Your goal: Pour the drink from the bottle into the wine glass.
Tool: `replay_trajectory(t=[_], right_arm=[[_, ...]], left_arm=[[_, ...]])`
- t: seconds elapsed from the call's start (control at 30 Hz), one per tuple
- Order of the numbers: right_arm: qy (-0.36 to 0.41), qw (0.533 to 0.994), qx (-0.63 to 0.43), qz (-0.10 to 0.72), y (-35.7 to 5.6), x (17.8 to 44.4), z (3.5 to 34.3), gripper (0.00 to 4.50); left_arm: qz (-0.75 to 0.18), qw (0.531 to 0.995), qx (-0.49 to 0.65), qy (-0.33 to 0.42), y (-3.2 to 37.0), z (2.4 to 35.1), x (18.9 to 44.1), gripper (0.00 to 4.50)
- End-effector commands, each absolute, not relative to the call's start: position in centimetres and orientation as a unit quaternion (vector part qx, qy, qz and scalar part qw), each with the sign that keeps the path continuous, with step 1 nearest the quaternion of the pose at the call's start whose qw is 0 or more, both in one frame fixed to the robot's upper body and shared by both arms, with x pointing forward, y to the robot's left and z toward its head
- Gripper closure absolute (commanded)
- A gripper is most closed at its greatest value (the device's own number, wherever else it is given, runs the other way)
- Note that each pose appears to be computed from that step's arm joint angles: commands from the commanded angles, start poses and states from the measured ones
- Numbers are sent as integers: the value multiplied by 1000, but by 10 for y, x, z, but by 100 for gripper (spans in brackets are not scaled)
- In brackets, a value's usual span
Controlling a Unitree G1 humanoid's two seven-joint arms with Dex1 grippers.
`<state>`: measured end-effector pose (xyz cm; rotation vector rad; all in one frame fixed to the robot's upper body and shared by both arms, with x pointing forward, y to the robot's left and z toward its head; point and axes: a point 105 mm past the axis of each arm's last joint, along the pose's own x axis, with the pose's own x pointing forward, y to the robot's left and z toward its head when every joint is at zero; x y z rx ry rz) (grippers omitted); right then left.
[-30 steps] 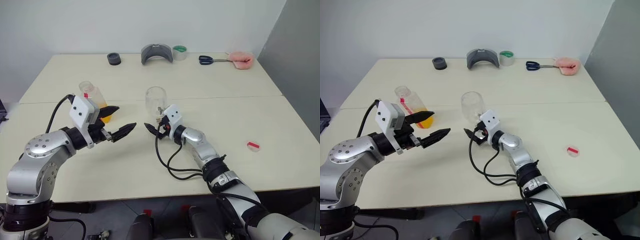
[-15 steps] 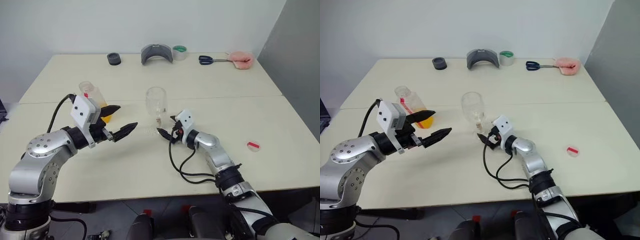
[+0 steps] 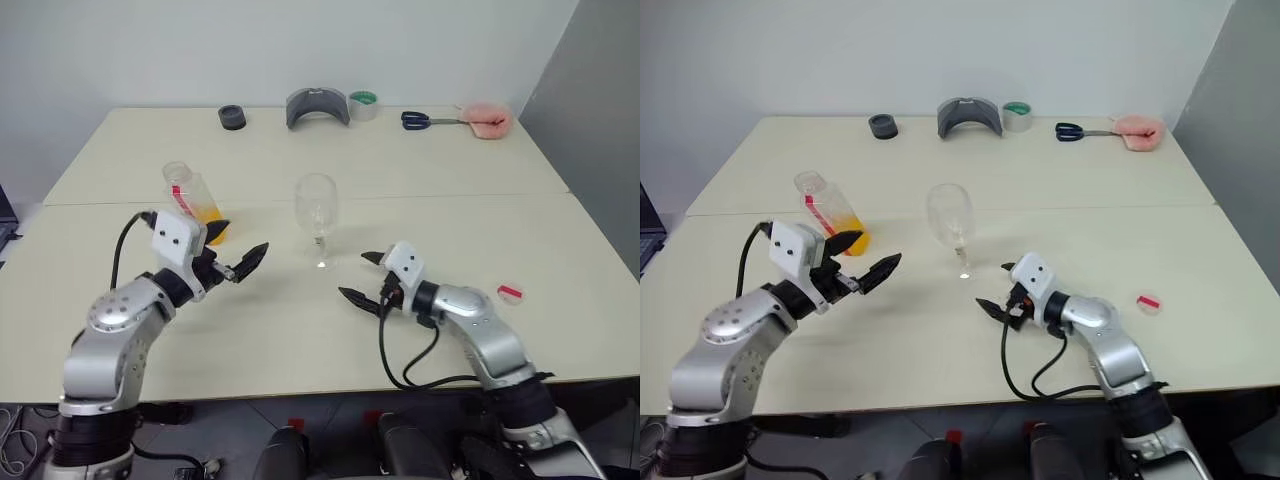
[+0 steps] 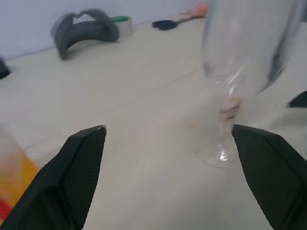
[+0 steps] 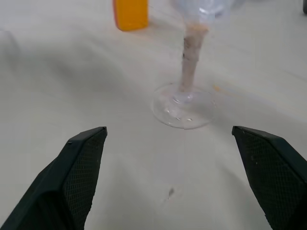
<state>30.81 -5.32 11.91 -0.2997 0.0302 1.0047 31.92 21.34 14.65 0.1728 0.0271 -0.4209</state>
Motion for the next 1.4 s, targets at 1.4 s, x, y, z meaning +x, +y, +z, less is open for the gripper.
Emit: replay_trajectory(t=[1.4], right_arm=[[-37, 841, -114, 527, -61, 263, 195, 5]], left_arm=[[-25, 997, 78, -16, 283, 164, 390, 0]])
